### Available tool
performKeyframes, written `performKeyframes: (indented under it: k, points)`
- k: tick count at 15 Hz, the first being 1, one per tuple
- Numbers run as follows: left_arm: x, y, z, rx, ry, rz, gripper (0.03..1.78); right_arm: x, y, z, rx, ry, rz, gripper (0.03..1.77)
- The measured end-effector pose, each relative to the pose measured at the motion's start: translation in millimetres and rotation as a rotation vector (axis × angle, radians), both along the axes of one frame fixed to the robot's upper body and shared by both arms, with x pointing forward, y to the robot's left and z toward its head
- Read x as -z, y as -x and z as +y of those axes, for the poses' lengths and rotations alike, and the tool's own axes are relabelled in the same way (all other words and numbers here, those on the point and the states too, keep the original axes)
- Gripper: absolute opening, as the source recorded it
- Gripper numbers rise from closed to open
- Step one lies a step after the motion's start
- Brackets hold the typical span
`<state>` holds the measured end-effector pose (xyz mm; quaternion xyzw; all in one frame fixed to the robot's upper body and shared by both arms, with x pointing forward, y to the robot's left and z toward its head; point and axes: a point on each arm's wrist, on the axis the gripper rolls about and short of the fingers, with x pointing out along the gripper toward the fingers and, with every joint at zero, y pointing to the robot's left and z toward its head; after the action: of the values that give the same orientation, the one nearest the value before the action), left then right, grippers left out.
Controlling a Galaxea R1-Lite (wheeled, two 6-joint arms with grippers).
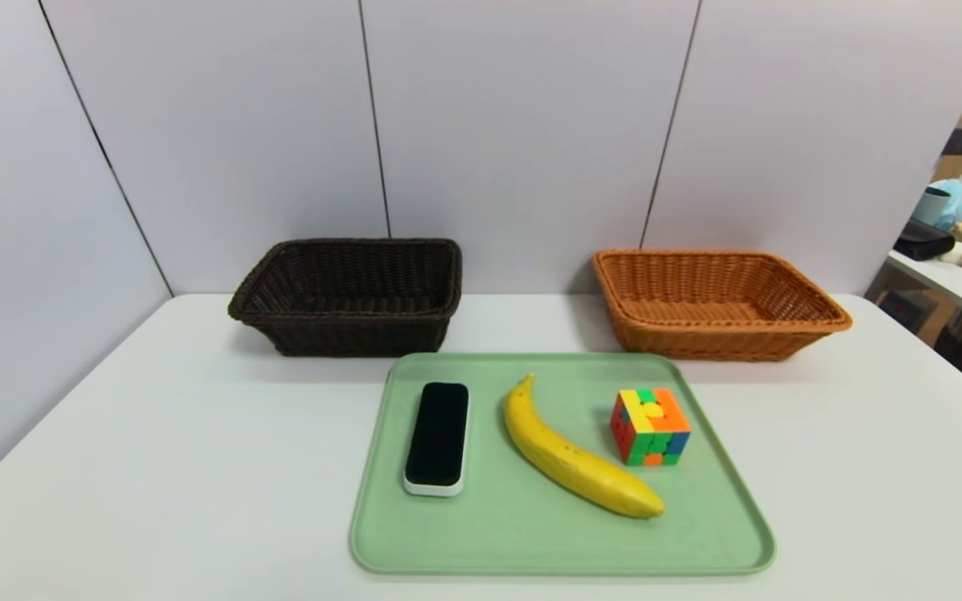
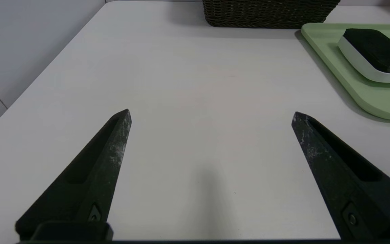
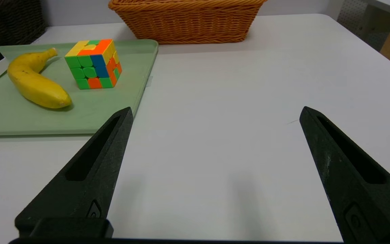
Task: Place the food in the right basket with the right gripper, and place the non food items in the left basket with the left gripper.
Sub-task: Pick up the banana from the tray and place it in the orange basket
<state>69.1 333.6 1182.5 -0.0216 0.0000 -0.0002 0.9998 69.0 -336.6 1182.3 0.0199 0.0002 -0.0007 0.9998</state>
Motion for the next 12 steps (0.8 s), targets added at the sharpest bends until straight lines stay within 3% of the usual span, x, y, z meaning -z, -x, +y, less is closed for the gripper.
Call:
performKeyframes:
  k: [12]
  points:
    - [0.0,0.0,0.0,0.000,0.000,0.000,1.69,0.0,0.0,0.0,0.000,0.000,0.000,1.70]
